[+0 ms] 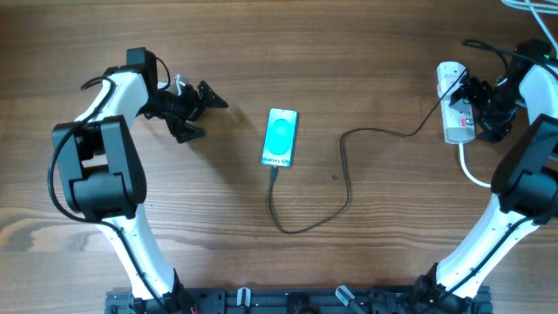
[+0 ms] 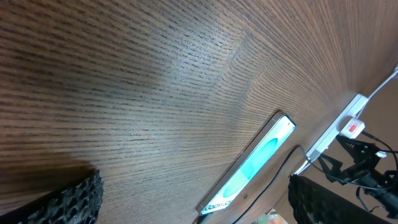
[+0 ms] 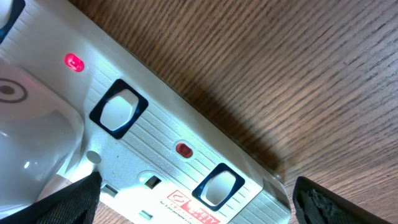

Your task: Plug charger to phone and switch on socket

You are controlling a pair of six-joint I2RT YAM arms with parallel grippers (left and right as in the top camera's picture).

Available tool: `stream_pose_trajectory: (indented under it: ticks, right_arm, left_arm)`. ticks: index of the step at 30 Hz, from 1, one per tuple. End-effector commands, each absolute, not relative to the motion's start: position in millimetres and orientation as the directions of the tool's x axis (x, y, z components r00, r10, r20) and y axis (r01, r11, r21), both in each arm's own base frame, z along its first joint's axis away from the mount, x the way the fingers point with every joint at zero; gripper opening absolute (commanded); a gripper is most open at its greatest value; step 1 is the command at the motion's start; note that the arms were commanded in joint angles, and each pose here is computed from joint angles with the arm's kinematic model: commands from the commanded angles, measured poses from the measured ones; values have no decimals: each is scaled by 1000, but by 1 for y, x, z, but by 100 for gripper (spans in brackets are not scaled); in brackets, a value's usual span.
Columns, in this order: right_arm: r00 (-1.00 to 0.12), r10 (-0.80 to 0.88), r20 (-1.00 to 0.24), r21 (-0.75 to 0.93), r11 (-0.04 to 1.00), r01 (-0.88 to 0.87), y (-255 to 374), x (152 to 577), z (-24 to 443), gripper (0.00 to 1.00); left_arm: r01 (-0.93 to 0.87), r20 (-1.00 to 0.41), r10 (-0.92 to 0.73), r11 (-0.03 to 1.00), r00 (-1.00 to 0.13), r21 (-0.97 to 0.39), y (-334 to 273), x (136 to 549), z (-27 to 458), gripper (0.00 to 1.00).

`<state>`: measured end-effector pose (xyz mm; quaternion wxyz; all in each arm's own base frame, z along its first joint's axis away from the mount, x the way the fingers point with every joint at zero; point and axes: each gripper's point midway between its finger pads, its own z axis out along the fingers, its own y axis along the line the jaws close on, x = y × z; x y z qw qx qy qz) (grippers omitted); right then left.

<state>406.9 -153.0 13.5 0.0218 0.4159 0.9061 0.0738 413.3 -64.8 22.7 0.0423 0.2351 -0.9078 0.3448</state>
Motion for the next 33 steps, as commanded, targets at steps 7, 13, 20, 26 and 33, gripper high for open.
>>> stream_pose_trajectory:
  ticks: [7,13,20,26,33]
  right_arm:
    - [-832,555,-10,141,825,548,-177,398,37,100]
    - [-862,507,-21,135,856,500,-178,397,30,100]
    - [-889,457,-26,180,877,446,-171,400,31,100]
    - [-869,447,-210,177,892,416,-191,440,37,100]
    - [-746,384,-544,152,920,362,-228,512,70,100]
  left_arm:
    - [-498,273,-418,691,-867,-524,-53,402,-8,100]
    - [-498,273,-417,691,-867,-524,-53,402,-8,100]
    - [-498,273,-417,691,-867,-524,-53,402,-8,100]
    - [-498,273,-417,691,-867,-524,-53,402,-8,100]
    - [-498,273,-417,691,-867,-524,-53,402,-8,100]
